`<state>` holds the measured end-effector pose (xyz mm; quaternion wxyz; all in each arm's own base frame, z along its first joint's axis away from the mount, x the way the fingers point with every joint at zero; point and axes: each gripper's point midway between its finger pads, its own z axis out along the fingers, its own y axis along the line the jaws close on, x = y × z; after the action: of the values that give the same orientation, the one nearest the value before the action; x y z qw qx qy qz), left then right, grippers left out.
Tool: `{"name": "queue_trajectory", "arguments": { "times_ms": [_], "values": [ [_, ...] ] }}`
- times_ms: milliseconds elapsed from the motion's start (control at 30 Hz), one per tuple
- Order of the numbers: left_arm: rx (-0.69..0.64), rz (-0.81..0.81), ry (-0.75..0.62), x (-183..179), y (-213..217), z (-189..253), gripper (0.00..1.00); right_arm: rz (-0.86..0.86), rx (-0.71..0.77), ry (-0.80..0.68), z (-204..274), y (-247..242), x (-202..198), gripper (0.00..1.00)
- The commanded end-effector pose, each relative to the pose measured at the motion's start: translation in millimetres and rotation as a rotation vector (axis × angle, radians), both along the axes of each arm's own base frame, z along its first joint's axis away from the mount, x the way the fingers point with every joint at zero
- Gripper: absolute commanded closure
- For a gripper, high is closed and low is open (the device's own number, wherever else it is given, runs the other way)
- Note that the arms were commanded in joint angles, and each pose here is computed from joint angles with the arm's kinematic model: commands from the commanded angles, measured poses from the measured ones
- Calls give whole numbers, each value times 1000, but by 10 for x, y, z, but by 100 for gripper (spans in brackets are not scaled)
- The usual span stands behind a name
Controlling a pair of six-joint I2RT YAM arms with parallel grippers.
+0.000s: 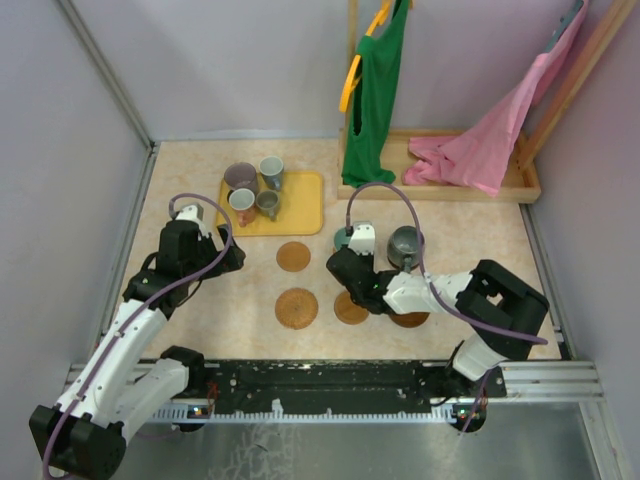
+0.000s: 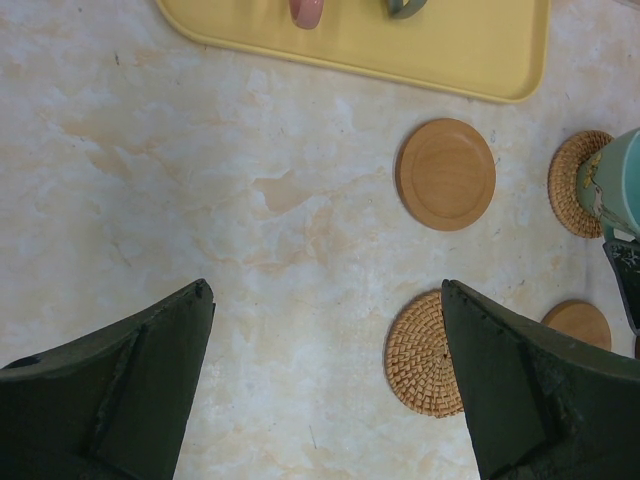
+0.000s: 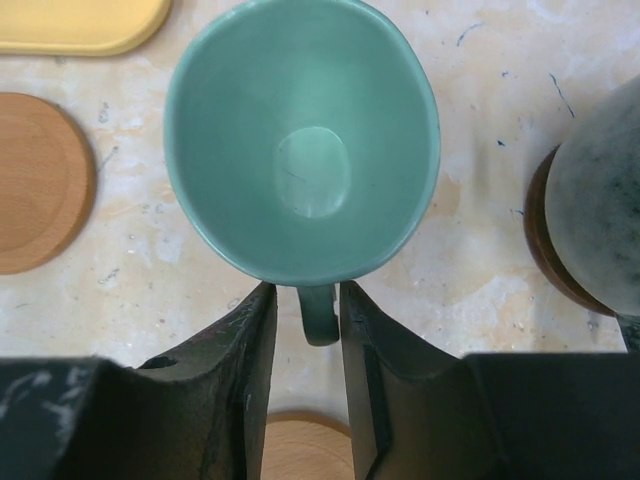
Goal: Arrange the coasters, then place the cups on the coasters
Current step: Place the cup on the coaster.
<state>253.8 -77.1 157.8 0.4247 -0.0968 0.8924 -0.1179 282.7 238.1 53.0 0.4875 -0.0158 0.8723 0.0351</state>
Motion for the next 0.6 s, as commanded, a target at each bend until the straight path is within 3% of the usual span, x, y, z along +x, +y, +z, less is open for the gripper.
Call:
{"name": "queue_trajectory", "arguments": {
  "times_ms": [0, 567],
  "values": [
    [-2, 8, -19, 19, 14, 11, 0, -41, 65, -77, 307, 129, 131, 67],
    [-11, 20, -32, 50, 12, 30, 0, -90, 56, -124, 711, -74, 102, 66]
  ]
}}
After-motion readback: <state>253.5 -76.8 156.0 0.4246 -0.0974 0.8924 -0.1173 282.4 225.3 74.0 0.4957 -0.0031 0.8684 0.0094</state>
